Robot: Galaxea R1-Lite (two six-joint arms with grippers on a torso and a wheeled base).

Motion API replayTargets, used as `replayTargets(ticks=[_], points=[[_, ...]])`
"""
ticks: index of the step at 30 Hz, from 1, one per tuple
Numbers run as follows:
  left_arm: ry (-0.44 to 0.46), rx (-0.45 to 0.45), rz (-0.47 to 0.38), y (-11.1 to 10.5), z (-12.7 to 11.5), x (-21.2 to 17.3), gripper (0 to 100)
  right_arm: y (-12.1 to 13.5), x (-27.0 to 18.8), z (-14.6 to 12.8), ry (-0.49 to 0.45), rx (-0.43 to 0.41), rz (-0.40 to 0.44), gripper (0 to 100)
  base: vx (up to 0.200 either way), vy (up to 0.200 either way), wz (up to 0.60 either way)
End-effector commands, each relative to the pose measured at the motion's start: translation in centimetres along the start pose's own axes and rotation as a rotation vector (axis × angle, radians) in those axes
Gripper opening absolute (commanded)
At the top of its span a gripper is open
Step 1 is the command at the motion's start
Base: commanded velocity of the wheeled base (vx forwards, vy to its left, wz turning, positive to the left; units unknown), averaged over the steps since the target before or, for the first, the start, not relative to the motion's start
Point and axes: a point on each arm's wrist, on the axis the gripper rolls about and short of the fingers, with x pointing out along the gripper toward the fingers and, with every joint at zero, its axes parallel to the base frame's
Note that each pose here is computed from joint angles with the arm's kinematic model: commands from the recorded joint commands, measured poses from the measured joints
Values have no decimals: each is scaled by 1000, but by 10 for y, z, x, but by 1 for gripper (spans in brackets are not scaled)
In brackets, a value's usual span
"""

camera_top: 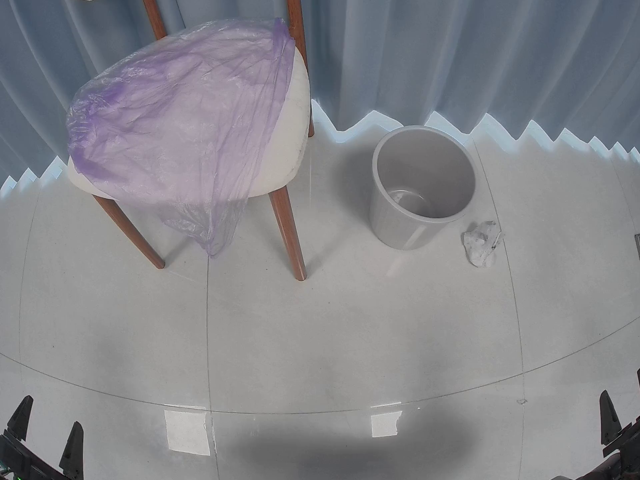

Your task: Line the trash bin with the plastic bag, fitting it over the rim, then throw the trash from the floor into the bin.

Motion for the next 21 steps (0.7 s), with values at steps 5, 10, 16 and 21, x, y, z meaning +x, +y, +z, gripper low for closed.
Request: replayTargets(ticks=[5, 10, 16, 21], points=[[-255, 2, 8, 0, 21, -3, 100, 0, 0, -5, 0, 0, 1, 100, 0, 0, 0], [-253, 21, 6, 0, 21, -3, 100, 0, 0, -5, 0, 0, 1, 100, 0, 0, 0], [-184, 32, -106, -2, 17, -3, 100, 0, 0, -5, 0, 0, 1, 100, 0, 0, 0], [-116, 55, -134, -2, 32, 0, 100, 0, 0, -5, 0, 0, 1, 100, 0, 0, 0]])
